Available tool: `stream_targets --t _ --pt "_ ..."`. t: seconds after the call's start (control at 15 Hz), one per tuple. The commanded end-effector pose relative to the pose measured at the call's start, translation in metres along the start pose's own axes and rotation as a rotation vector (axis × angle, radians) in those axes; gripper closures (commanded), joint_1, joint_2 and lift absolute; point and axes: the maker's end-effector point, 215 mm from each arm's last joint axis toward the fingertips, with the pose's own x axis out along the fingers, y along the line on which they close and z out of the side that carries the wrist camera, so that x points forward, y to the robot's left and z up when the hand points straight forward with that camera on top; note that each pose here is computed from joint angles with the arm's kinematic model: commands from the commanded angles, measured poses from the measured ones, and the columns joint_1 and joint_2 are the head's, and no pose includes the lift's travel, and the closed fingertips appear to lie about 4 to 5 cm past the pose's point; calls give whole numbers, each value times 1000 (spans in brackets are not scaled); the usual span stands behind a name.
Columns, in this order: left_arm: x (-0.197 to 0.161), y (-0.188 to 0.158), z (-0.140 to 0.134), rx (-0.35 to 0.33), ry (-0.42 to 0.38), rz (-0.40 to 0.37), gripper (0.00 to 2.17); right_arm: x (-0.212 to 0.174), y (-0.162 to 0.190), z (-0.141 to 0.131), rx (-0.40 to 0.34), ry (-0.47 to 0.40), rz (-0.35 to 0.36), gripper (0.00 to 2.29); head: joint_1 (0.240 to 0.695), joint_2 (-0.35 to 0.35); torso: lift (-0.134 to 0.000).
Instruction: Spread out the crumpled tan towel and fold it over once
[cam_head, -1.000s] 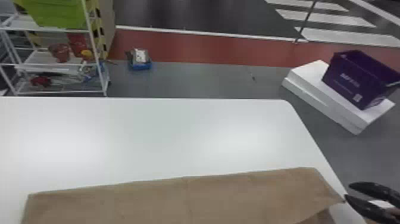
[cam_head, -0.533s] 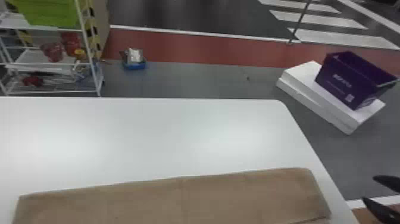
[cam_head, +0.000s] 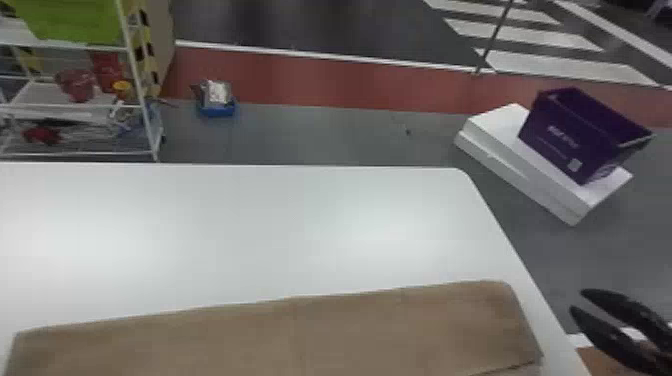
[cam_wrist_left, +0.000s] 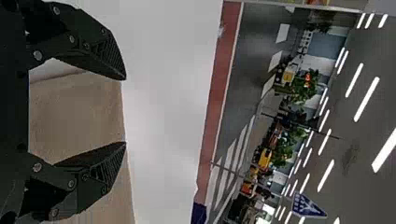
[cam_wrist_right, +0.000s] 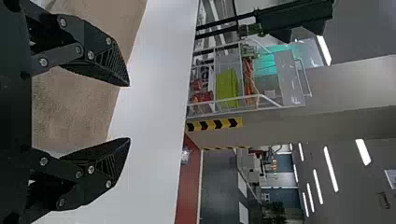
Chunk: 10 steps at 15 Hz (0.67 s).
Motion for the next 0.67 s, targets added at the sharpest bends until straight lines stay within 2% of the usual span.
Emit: stream_targets --t 0.0,0.13,0.2,0.27,0.4,0.6 --pt "24 -45 -32 -69 95 -80 822 8 7 -2 -1 -40 3 569 695 -272 -124" --pt "49 -71 -58 -38 158 -90 822 14 1 1 3 -80 -7 502 695 -322 -124" --pt "58 -76 -71 -14 192 -75 822 14 0 1 9 -91 -10 481 695 -350 -124" --pt "63 -76 -78 4 208 -64 822 14 0 2 6 -93 -10 481 695 -350 -124" --pt "65 -63 -86 24 229 -31 822 9 -5 5 1 -99 -23 481 695 -350 -124" --pt "51 -33 -82 46 233 35 822 -3 -13 13 -5 -121 -43 417 695 -350 -124"
